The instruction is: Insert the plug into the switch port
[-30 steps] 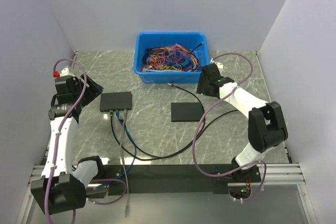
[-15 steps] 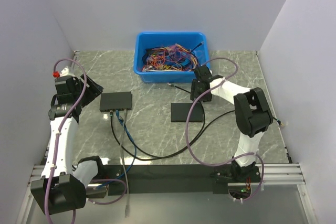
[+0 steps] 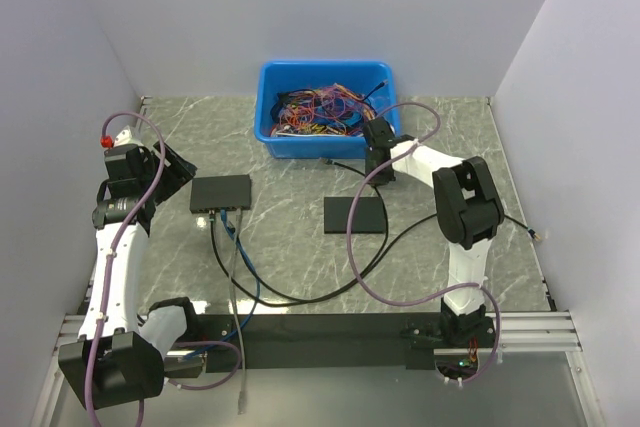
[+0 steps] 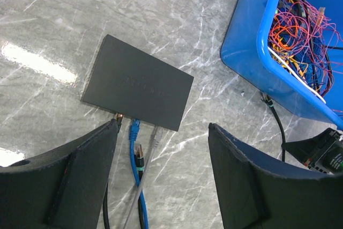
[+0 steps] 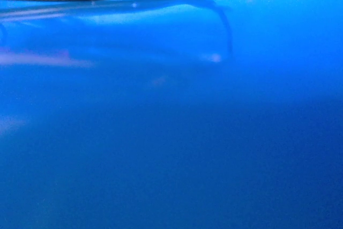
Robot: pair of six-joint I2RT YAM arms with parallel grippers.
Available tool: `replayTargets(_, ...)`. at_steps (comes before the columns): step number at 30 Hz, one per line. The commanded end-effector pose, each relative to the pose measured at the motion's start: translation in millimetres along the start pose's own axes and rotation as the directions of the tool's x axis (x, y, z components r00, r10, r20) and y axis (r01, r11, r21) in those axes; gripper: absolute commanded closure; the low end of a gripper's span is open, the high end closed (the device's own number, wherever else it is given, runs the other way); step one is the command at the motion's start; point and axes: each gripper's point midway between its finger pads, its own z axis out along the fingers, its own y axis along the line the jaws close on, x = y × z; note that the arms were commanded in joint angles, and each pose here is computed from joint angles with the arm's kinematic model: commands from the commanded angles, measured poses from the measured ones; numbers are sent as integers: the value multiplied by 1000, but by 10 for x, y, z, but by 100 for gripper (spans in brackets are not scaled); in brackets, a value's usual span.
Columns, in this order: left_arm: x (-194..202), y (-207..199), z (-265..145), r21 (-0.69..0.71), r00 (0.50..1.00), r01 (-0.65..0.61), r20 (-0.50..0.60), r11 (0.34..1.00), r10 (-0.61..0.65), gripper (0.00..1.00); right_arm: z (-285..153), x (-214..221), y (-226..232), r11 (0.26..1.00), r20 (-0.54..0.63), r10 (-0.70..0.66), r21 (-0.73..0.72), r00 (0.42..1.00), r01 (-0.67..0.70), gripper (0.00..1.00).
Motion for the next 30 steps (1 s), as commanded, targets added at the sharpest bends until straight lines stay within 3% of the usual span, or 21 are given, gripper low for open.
replayTargets(1,-60,-45,-36,28,999,-24,30,999,23,26,175,698,-72,1000,-235,-16,-8,972,14,93)
replayTargets(3,-62,-39,-28,26,999,-23,29,999,22,26,170,739,-55,1000,-238,-23,-22,971,19,100)
replayTargets(8,-56,-26,-12,19,999,-21,24,1000,21,27,-76,453,175,995,-113,-72,-82,991,63,100)
replayTargets(14,-94,-31,-41,21,999,-24,46,1000,23,27,-671,-15,371,987,96,-157,-20,983,159,100)
replayTargets(21,-72,-136,-43,80,999,-35,34,996,33,27,-1153,-57,316,976,194,-210,93,958,195,100)
replayTargets(25,-71,-310,-91,173,999,-44,34,984,39,27,-1314,61,400,976,211,-218,43,953,214,100)
replayTargets(30,15,-562,-203,327,1000,-24,23,945,17,26,-1491,186,700,964,232,-207,-119,951,238,100)
